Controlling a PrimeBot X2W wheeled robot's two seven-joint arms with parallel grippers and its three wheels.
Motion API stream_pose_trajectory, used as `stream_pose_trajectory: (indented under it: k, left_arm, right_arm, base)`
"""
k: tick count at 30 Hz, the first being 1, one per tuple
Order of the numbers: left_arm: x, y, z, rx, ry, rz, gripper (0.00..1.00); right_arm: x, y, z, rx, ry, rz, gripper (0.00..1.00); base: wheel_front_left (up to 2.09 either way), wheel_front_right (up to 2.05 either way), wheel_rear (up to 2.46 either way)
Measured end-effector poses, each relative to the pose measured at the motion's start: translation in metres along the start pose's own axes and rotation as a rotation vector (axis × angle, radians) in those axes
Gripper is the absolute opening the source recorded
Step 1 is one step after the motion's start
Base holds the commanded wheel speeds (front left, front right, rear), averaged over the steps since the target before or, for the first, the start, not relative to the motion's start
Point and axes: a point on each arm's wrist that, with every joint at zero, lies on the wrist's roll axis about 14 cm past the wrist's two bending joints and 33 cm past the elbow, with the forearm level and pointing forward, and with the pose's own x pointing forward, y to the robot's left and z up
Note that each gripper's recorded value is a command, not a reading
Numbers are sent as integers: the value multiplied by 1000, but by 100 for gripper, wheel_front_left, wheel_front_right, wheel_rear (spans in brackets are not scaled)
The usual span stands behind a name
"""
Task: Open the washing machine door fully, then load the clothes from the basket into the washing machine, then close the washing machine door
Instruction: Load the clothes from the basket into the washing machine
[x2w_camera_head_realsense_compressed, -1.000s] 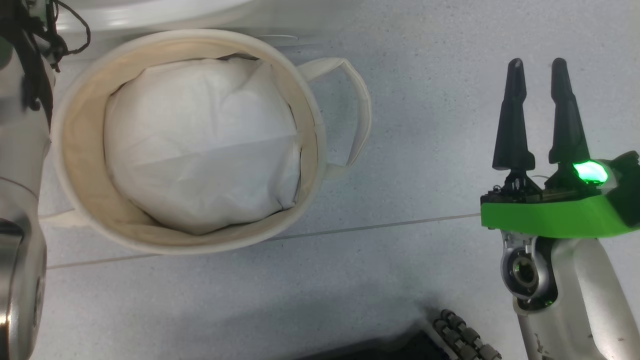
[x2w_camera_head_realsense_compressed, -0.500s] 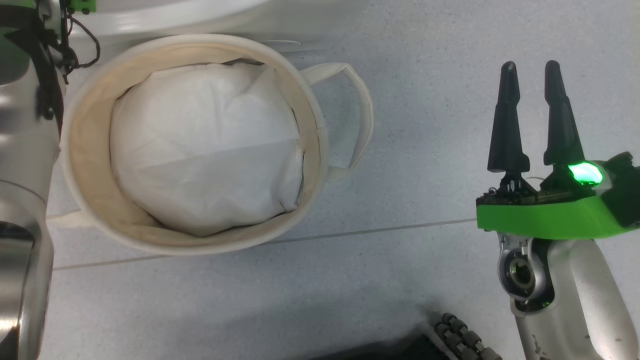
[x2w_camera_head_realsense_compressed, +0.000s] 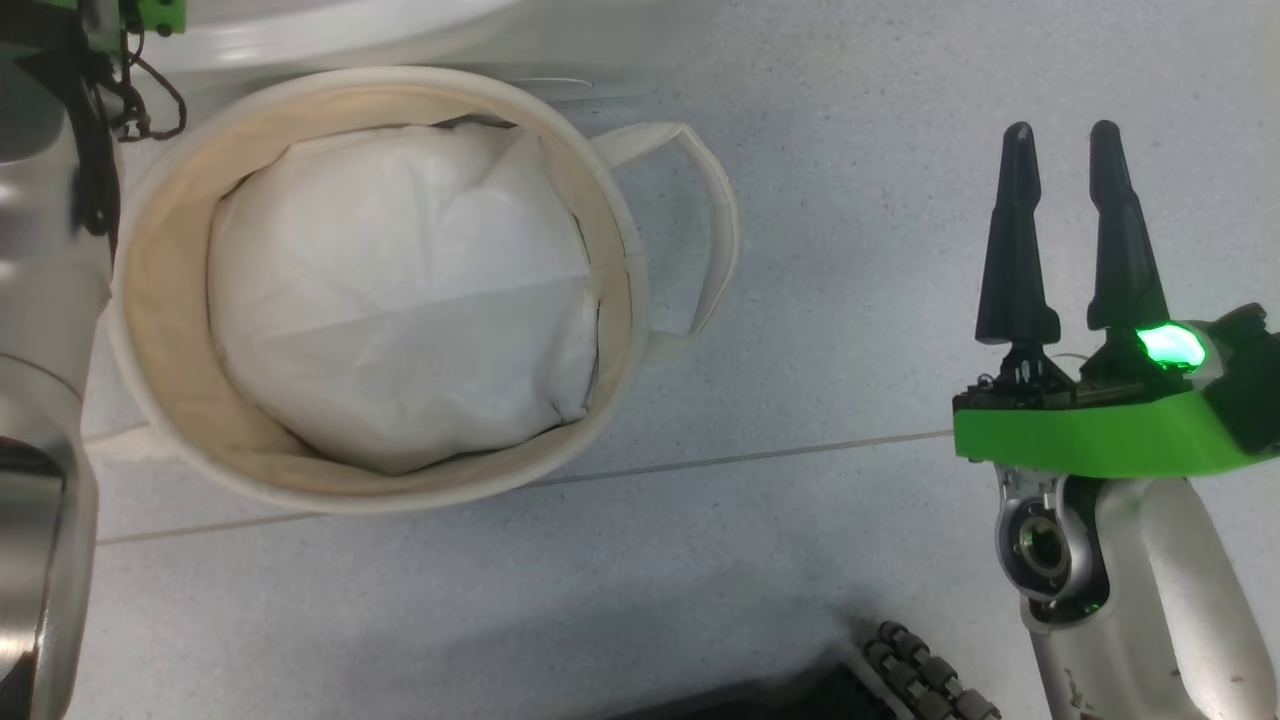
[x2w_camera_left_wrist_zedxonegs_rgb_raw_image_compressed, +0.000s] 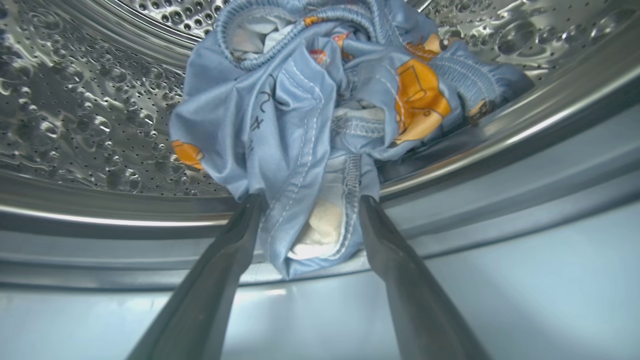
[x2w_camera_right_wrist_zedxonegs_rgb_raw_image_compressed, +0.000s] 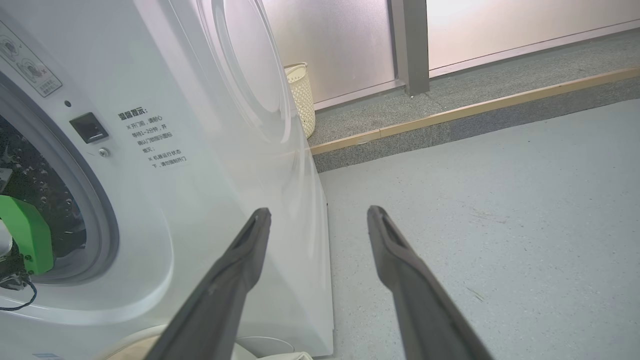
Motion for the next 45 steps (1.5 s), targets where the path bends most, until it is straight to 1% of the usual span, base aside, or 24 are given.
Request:
stream_pose_trajectory:
  k: [6,14,15,16,19,25,34,41,45]
  left_arm:
    - [3,-5,-4,43,28,-11,100]
    - [8,-4,-5,41,36,1,100]
    - [8,-4,-5,31,36,2,83]
    - [9,-4,-5,23,37,0,0]
    - [10,-7,-7,10,31,-19,0]
    - [13,-5,-4,-1,-7,-15,0]
    - [20,9,46,-36,-205,31,0]
    - [32,14,57,-56,-236,50,0]
    - [39,12,62,-92,-242,50,0]
  right_arm:
    - [-1,-2,-1,-3,4,-5,100]
    - [-2,-6,-4,-2,13,-16,100]
    - [-2,-6,-5,-3,14,-17,100]
    - [-2,-7,-5,-3,15,-18,100]
    - [-2,-7,-7,-3,19,-19,100]
    - [-1,-7,-10,-2,25,-18,100]
    - [2,-7,-11,-5,23,-12,100]
    - [0,-13,-17,-7,39,-26,100]
    - [-4,-17,-17,-10,48,-40,100]
  base:
    - [0,0,0]
    - [0,0,0]
    - [0,0,0]
    - [0,0,0]
    - [0,0,0]
    - [0,0,0]
    - [0,0,0]
    - [0,0,0]
    - [0,0,0]
